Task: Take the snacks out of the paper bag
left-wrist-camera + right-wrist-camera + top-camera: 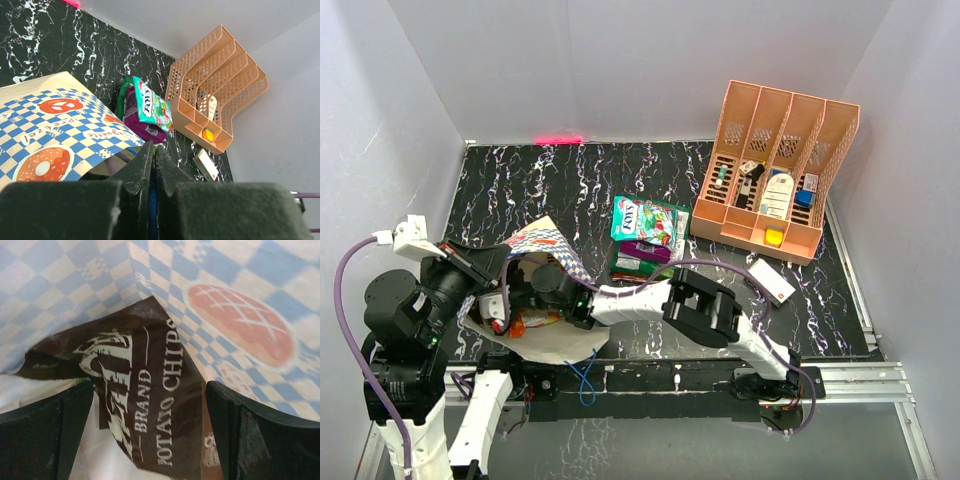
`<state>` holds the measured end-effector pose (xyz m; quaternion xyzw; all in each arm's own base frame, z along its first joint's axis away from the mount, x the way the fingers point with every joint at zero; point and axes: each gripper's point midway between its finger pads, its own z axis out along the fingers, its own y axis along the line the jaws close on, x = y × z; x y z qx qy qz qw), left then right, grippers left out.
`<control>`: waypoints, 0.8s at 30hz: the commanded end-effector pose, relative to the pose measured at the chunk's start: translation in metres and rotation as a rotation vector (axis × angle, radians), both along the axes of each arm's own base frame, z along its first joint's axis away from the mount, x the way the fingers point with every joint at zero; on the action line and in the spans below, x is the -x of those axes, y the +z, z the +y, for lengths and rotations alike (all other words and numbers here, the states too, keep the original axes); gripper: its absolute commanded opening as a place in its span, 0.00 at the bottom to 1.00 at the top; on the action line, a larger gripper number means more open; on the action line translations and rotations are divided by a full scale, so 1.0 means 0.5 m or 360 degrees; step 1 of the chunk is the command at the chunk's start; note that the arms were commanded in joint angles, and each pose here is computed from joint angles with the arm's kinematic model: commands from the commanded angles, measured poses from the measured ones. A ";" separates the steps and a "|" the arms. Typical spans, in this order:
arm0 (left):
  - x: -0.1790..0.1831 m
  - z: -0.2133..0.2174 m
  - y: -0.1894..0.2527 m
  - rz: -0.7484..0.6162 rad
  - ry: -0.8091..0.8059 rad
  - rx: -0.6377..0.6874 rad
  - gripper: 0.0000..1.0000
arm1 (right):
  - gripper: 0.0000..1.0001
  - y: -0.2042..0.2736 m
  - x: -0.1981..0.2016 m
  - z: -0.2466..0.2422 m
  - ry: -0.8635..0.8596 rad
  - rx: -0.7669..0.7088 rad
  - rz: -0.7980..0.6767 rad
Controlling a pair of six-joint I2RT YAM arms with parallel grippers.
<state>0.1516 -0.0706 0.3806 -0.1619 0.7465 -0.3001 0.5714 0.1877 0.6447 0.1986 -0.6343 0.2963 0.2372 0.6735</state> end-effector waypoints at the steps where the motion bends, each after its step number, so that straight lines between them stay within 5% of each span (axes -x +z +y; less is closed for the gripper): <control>1: 0.005 -0.018 0.039 -0.0097 -0.0086 0.0020 0.00 | 0.99 0.029 -0.014 0.048 -0.0020 -0.0119 -0.0036; 5: 0.009 -0.018 0.039 -0.0091 -0.0085 0.0020 0.00 | 0.98 0.027 -0.088 0.062 -0.0302 -0.0183 -0.0026; 10: 0.010 0.000 0.030 -0.0065 0.0000 -0.0002 0.00 | 0.65 0.042 -0.113 0.040 -0.0369 -0.0194 0.0015; 14: 0.007 0.027 0.008 0.0000 0.0125 -0.0034 0.00 | 0.26 0.071 -0.109 0.003 -0.0348 -0.0207 0.0030; 16: 0.004 0.040 -0.005 0.0044 0.0182 -0.0048 0.00 | 0.13 0.091 -0.103 -0.016 -0.0350 -0.0220 0.0026; 24: -0.001 0.065 -0.011 0.0085 0.0301 -0.0069 0.00 | 0.07 0.094 -0.025 -0.084 -0.0131 -0.0063 0.0164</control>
